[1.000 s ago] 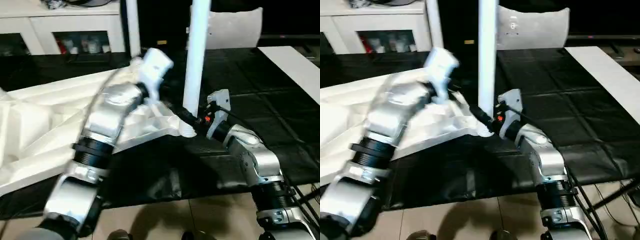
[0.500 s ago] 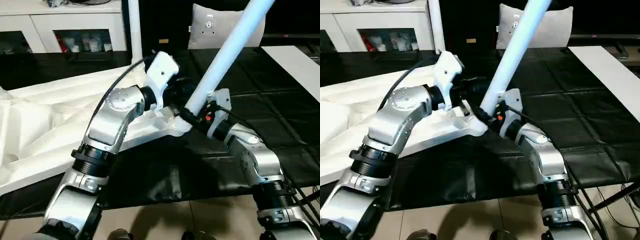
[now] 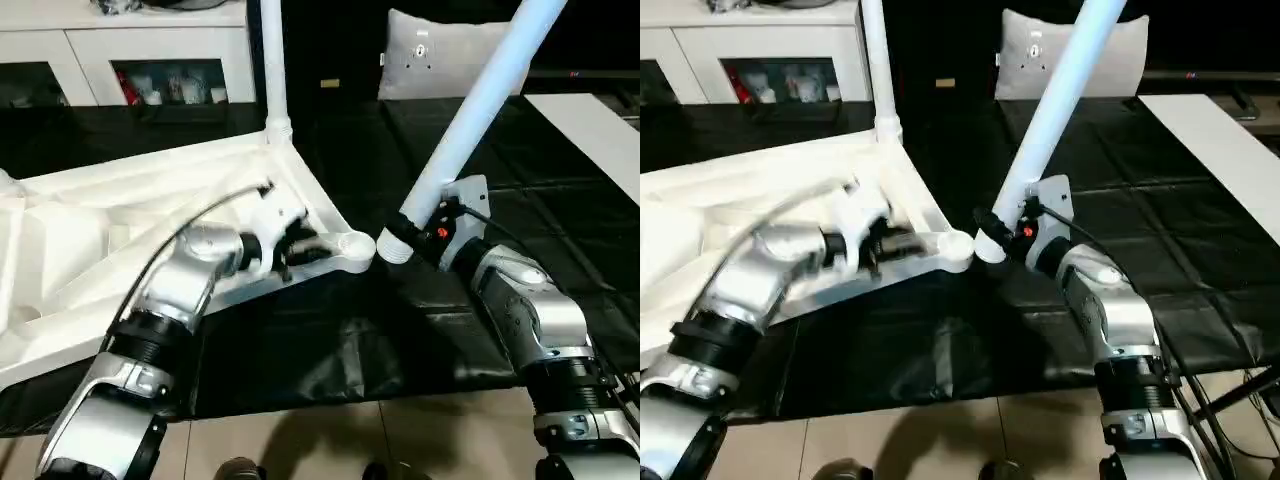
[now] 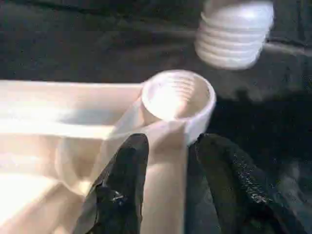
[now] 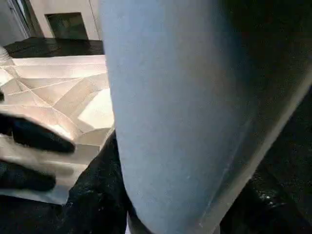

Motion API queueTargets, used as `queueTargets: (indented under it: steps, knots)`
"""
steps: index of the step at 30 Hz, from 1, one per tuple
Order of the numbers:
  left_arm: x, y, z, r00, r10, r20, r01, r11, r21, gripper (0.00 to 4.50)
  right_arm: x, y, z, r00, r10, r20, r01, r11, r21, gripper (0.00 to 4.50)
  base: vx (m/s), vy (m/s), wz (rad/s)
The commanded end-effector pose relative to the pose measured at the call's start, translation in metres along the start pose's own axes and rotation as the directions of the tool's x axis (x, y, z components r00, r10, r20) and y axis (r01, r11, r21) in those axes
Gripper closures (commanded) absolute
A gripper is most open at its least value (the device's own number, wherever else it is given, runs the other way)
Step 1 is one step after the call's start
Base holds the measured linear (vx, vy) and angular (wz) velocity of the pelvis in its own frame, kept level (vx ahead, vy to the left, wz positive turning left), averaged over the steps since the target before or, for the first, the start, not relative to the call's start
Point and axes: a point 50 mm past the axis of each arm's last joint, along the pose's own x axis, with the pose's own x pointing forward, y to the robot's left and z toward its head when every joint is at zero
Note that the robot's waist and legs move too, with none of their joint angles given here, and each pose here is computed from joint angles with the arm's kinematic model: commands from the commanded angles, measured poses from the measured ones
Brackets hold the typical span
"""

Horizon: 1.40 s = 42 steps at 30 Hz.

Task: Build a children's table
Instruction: Insert table leg to table base

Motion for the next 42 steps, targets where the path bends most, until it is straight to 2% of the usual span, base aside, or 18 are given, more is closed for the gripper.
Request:
queueTargets:
  steps: [1,3,5,7,10,11,20,27,30,34,36,37,39,42]
  knots:
    - [-0.001,0.002,-0.007,0.999,-0.011,-0.033,0.013,0.999,0.053,2.46,0.001,0.001,0.009,1.0,0.021,0.021,-0.021,1.0,-0.018,2.61,0.0,0.0,0.0]
    - [0.0,0.003,-0.012,0.998,-0.031,-0.05,0.035,0.997,0.068,2.46,0.001,0.003,0.01,0.999,0.041,0.026,-0.04,0.999,-0.03,2.61,0.0,0.0,0.0]
    - [0.0,0.003,-0.013,0.998,-0.039,-0.054,0.043,0.997,0.07,2.76,0.001,0.003,0.01,0.999,0.045,0.025,-0.044,0.998,-0.036,2.61,0.0,0.0,0.0]
    - [0.0,0.005,-0.016,0.997,-0.033,-0.076,0.04,0.996,0.082,2.83,0.001,0.004,0.009,0.998,0.053,0.022,-0.052,0.998,-0.039,2.61,0.0,0.0,0.0]
    - [0.0,0.007,-0.019,0.996,-0.035,-0.085,0.041,0.997,0.07,3.03,0.001,0.006,0.008,0.998,0.064,0.016,-0.064,0.997,-0.041,2.61,0.0,0.0,0.0]
    - [0.0,0.008,-0.02,0.996,-0.035,-0.086,0.042,0.997,0.072,3.27,0.001,0.006,0.008,0.998,0.067,0.016,-0.066,0.997,-0.041,2.61,0.0,0.0,0.0]
    - [0.001,0.007,-0.023,0.993,-0.085,-0.076,0.088,0.995,0.036,3.85,0.001,0.009,0.006,0.995,0.099,-0.011,-0.1,0.994,-0.047,2.61,0.0,0.0,0.0]
    - [0.001,0.007,-0.029,0.989,-0.099,-0.108,0.104,0.994,0.033,4.41,0.005,0.014,0.008,0.986,0.158,-0.05,-0.162,0.985,-0.064,2.61,0.0,0.0,0.0]
    - [0.0,0.005,-0.034,0.981,-0.12,-0.152,0.132,0.989,0.07,4.47,0.007,0.016,0.009,0.979,0.19,-0.077,-0.196,0.977,-0.082,2.61,0.0,0.0,0.0]
    - [-0.001,0.003,-0.031,0.977,-0.164,-0.135,0.177,0.98,0.087,4.5,0.009,0.018,0.01,0.97,0.219,-0.106,-0.229,0.969,-0.091,2.61,0.0,0.0,0.0]
    - [-0.002,-0.001,-0.031,0.967,-0.211,-0.144,0.229,0.967,0.116,4.5,0.01,0.019,0.011,0.965,0.235,-0.119,-0.247,0.964,-0.097,2.61,0.0,0.0,0.0]
    - [-0.005,-0.008,-0.032,0.946,-0.273,-0.176,0.301,0.94,0.162,4.5,0.012,0.021,0.013,0.957,0.256,-0.135,-0.271,0.957,-0.106,2.61,0.0,0.0,0.0]
    - [-0.007,-0.013,-0.034,0.925,-0.319,-0.208,0.358,0.915,0.188,4.5,0.013,0.023,0.013,0.95,0.275,-0.15,-0.292,0.951,-0.106,2.61,0.0,0.0,0.0]
    - [-0.007,-0.017,-0.035,0.916,-0.34,-0.215,0.382,0.902,0.201,4.5,0.013,0.027,0.008,0.932,0.305,-0.194,-0.326,0.941,-0.089,2.61,0.0,0.0,0.0]
